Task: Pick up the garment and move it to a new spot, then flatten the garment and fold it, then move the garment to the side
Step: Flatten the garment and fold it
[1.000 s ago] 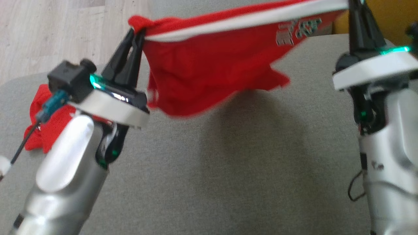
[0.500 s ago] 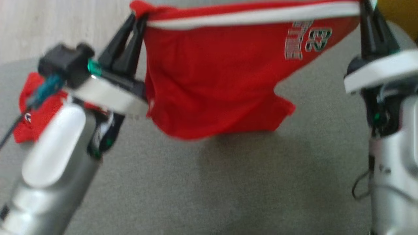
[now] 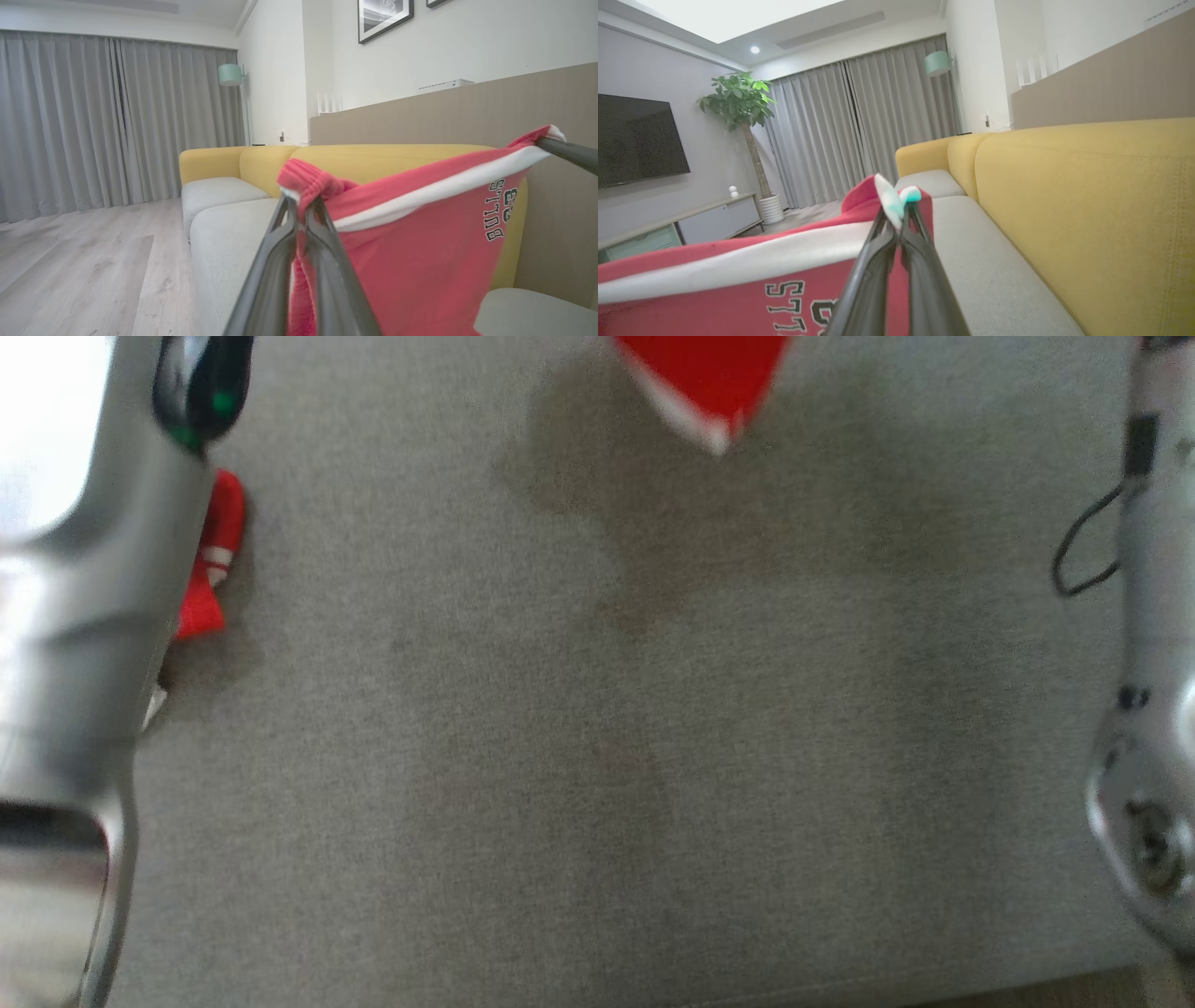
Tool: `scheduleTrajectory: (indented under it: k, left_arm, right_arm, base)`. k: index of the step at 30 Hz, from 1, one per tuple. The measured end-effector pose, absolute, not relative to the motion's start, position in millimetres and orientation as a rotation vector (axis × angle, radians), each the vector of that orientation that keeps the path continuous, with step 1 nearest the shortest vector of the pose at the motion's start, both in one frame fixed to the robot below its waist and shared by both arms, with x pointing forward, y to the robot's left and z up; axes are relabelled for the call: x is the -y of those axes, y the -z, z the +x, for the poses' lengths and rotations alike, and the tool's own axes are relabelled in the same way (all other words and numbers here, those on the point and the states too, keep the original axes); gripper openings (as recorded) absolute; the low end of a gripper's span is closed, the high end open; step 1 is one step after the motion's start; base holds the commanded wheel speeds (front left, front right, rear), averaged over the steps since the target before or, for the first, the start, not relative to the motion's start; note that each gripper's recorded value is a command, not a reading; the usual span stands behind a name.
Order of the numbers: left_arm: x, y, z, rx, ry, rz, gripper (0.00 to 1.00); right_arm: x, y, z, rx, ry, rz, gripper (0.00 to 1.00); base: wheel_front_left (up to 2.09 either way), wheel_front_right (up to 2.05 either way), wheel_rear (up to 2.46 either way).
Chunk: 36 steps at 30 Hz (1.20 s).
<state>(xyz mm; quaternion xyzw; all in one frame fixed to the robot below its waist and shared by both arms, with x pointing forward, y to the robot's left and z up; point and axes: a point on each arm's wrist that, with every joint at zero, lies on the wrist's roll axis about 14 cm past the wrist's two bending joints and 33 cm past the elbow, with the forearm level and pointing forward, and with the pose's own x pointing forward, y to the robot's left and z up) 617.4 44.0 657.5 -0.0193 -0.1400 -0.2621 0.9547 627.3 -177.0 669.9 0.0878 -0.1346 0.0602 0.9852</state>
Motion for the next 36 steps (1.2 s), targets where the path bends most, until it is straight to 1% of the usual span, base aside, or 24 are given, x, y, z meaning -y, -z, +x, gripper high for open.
scheduleTrajectory:
  k: [3, 6, 9, 12, 16, 18, 19, 24, 29, 32, 36]
  left_arm:
    - [-41, -652, 632, 0.303, 0.529, -0.059, 0.00]
    - [-42, -628, 637, 0.260, 0.522, -0.062, 0.00]
    - [-41, -602, 633, 0.208, 0.529, -0.048, 0.00]
    - [-35, -567, 618, 0.128, 0.557, -0.046, 0.00]
    - [-30, -513, 583, -0.001, 0.592, -0.034, 0.00]
    - [-26, -492, 561, -0.057, 0.618, -0.038, 0.00]
    - [-26, -492, 561, -0.057, 0.618, -0.038, 0.00]
    - [-16, -470, 512, -0.139, 0.671, -0.075, 0.00]
    - [-11, -452, 463, -0.205, 0.729, -0.073, 0.00]
    - [-17, -450, 448, -0.214, 0.726, -0.067, 0.00]
    - [-14, -458, 434, -0.196, 0.740, -0.068, 0.00]
  right_arm:
    - [183, -652, 643, 0.268, -0.102, 0.173, 0.00]
    - [181, -619, 650, 0.206, -0.093, 0.196, 0.00]
    - [180, -585, 651, 0.125, -0.091, 0.185, 0.00]
    - [186, -546, 643, 0.028, -0.070, 0.199, 0.00]
    - [192, -485, 616, -0.162, -0.060, 0.181, 0.00]
    - [198, -464, 600, -0.240, -0.054, 0.172, 0.00]
    - [198, -464, 600, -0.240, -0.054, 0.172, 0.00]
    - [215, -437, 563, -0.379, -0.039, 0.157, 0.00]
    - [223, -419, 524, -0.487, -0.061, 0.119, 0.00]
    - [220, -414, 504, -0.525, -0.083, 0.131, 0.00]
    - [224, -420, 483, -0.533, -0.088, 0.158, 0.00]
  base:
    - [0.00, 0.00, 0.00]
    - [0.00, 0.00, 0.00]
    - [0.00, 0.00, 0.00]
    - [0.00, 0.00, 0.00]
    - [0.00, 0.00, 0.00]
    - [0.00, 0.00, 0.00]
    - [0.00, 0.00, 0.00]
    - [0.00, 0.00, 0.00]
    - [0.00, 0.00, 0.00]
    - [0.00, 0.00, 0.00]
    - [0.00, 0.00, 0.00]
